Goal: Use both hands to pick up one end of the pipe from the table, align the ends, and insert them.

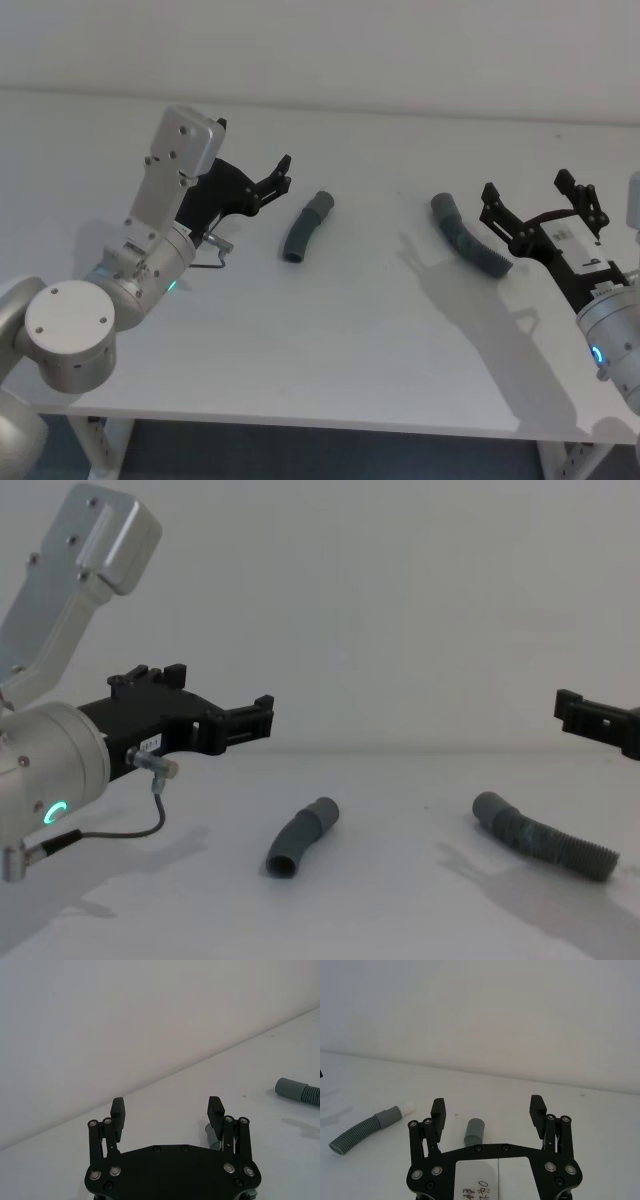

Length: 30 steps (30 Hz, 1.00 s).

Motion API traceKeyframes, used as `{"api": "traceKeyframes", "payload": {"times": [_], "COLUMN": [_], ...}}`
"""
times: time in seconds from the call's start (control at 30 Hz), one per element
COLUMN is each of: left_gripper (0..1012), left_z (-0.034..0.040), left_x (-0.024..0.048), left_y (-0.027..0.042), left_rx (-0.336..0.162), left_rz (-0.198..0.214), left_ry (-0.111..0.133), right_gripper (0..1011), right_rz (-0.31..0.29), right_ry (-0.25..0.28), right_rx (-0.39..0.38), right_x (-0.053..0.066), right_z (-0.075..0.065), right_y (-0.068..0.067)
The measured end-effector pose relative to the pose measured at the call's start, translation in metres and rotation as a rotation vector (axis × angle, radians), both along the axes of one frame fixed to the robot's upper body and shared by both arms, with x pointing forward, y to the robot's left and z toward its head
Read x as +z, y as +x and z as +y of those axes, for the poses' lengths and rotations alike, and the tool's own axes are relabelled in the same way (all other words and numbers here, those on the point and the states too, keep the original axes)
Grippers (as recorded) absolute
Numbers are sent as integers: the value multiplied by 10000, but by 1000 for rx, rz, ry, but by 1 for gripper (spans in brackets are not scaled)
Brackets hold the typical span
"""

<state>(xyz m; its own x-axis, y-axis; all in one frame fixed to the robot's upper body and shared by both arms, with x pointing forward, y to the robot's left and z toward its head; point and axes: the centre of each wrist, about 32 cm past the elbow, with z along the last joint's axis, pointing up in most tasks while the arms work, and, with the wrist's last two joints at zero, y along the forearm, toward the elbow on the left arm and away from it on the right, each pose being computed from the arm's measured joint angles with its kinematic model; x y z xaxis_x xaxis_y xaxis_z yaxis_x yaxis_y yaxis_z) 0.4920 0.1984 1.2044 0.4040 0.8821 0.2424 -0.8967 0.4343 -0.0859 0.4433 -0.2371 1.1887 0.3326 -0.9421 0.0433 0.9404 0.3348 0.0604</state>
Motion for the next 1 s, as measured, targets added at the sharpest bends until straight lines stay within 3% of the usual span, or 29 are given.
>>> {"api": "traceKeyframes", "payload": {"times": [0.17, 0.3, 0.53, 0.73, 1.0], "left_gripper": [1002, 1002, 1002, 1002, 1002], "left_z": [0, 4, 14, 5, -39], "left_x": [4, 41, 176, 319, 441], "left_y": [6, 49, 171, 281, 365], "left_rx": [-1, -12, -45, -69, -72], "left_rz": [0, 4, 38, 110, 205], "left_ry": [0, 4, 14, 16, 10], "right_gripper": [1000, 1000, 1000, 999, 1000], "right_rz": [0, -1, 8, 37, 96], "right_ry": [0, -5, -39, -72, -105], "right_rx": [0, 7, 52, 104, 159], "right_x": [0, 19, 95, 186, 297], "right_z": [0, 4, 2, 13, 32], "right_y": [0, 17, 101, 209, 339]}}
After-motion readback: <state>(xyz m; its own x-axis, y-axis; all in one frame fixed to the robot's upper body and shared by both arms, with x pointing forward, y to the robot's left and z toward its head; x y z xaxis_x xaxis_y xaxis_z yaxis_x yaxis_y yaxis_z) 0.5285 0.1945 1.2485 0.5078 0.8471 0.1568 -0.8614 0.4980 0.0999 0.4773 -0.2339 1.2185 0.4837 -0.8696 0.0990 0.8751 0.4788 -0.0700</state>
